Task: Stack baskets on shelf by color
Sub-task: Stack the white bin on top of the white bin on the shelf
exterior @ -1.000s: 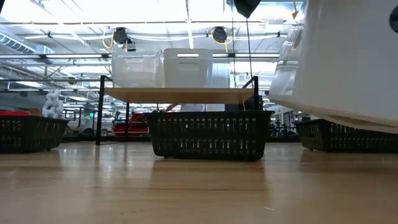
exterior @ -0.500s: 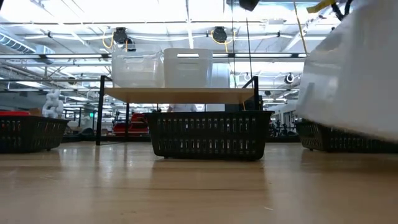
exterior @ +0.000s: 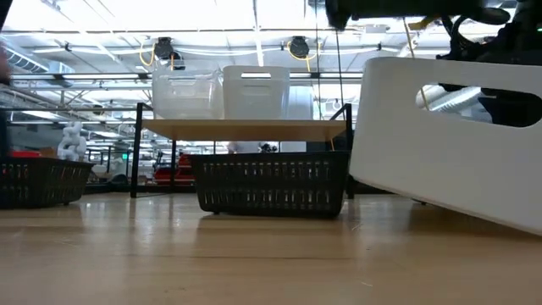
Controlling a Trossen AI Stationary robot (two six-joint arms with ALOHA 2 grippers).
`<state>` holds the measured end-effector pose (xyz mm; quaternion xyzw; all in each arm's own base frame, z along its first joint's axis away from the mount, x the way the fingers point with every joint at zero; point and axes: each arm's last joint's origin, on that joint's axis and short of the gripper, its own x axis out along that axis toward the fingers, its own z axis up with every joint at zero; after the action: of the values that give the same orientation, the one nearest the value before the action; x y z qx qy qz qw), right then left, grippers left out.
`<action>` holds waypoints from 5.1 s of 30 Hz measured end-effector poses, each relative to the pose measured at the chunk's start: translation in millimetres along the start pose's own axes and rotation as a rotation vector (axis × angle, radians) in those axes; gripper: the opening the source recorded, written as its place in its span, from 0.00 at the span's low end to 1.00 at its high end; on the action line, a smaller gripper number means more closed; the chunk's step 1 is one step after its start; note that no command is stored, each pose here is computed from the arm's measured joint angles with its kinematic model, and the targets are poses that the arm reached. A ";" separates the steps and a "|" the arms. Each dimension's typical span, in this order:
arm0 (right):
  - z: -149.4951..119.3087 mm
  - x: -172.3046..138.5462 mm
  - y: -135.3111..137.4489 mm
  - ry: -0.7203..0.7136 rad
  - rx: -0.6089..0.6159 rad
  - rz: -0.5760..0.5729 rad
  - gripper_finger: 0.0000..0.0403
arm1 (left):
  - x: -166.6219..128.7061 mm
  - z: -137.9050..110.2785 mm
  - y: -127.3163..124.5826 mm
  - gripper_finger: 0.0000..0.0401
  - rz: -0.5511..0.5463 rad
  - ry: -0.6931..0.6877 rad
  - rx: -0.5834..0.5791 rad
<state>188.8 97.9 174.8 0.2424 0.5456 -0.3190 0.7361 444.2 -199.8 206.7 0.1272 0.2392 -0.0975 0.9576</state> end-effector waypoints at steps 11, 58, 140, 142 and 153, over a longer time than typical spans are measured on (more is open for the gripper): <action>4.6 1.5 0.7 -0.011 0.018 0.009 0.01 | 24.3 -39.7 1.1 0.60 -0.117 0.190 0.013; 21.4 -158.3 -33.3 -1.083 -0.524 0.688 0.36 | -107.3 60.9 45.4 0.01 0.007 0.001 0.197; 16.1 -98.5 -41.2 -1.436 -0.704 0.379 0.51 | -230.4 13.1 333.5 0.01 0.306 0.320 -0.078; 15.8 -97.3 -41.0 -1.424 -0.701 0.384 0.51 | -230.8 11.2 333.0 0.01 0.303 0.340 -0.088; 15.6 -96.7 -41.0 -1.400 -0.649 0.430 0.51 | -231.5 4.9 326.5 0.01 0.251 0.412 -0.113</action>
<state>149.3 79.0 271.5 -0.1404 -0.0359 -0.0734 0.9867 326.5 137.6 387.1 0.1192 0.4170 0.0639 0.8988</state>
